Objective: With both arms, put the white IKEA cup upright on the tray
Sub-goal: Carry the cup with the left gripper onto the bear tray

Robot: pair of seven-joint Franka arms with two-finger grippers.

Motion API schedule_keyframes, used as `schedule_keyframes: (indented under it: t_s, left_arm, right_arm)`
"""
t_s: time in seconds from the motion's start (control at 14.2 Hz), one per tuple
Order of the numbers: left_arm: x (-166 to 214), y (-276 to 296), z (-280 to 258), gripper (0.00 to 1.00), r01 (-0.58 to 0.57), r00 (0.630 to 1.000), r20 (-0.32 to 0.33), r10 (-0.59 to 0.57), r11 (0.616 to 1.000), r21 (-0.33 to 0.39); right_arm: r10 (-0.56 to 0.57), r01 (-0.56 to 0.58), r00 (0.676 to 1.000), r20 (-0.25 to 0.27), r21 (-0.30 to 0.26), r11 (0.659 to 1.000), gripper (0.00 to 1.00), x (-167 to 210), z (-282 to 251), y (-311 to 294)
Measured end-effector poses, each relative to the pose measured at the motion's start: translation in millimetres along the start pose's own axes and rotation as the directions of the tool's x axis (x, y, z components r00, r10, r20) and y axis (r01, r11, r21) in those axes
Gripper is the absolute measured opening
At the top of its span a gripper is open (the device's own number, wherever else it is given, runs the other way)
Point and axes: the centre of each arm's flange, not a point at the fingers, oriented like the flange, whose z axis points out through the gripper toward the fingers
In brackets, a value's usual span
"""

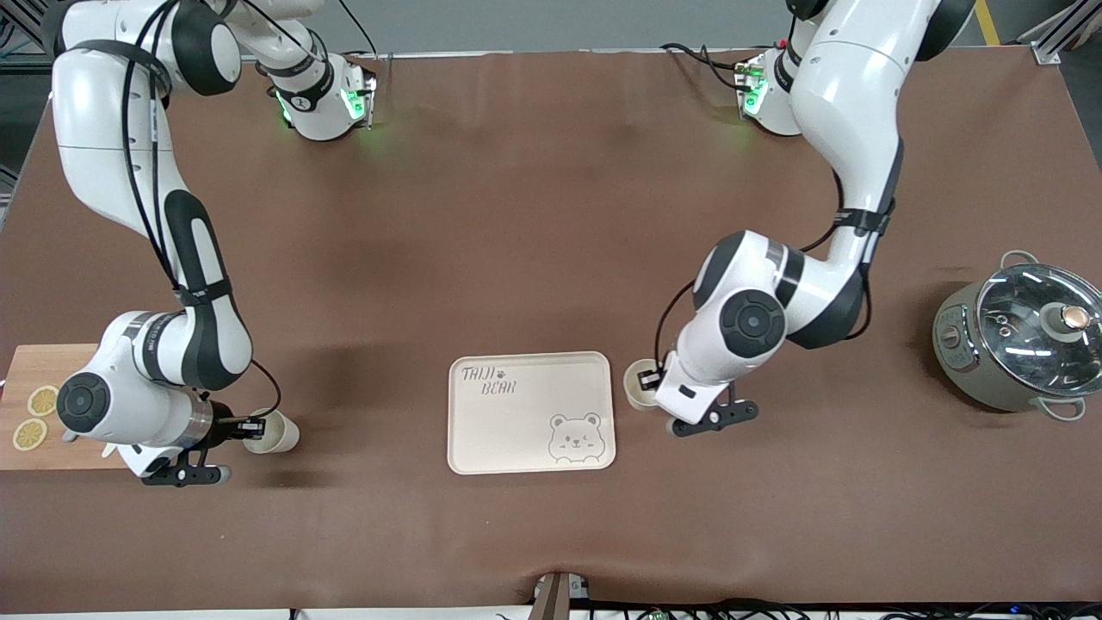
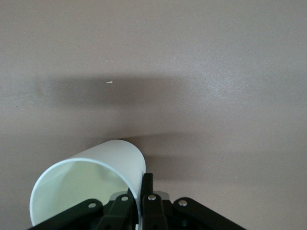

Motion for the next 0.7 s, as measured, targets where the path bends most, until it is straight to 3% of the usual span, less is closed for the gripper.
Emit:
schedule_keyframes:
  t_s: [0.28,0.49,0.7]
  left_arm:
    - [-6,18,36,0.05,0.065,0.998,-0.003,-0.066,0.996,-0.067]
    - [-16,31,65,0.05,0.095,0.995,-0.008,-0.096,0.993,-0.076]
    - [-34,46,90,0.05,0.108,0.994,0.001,-0.109,0.992,-0.067]
  right_arm:
    - [0.006,-0.006,1.0,-0.008,0.022,1.0,0.04,2,-2,-14]
    - [0.056,-0.056,0.998,-0.012,0.037,0.998,0.04,5,-9,-47]
    - [0.142,-0.143,0.99,0.016,0.057,0.988,0.04,1,-20,-98]
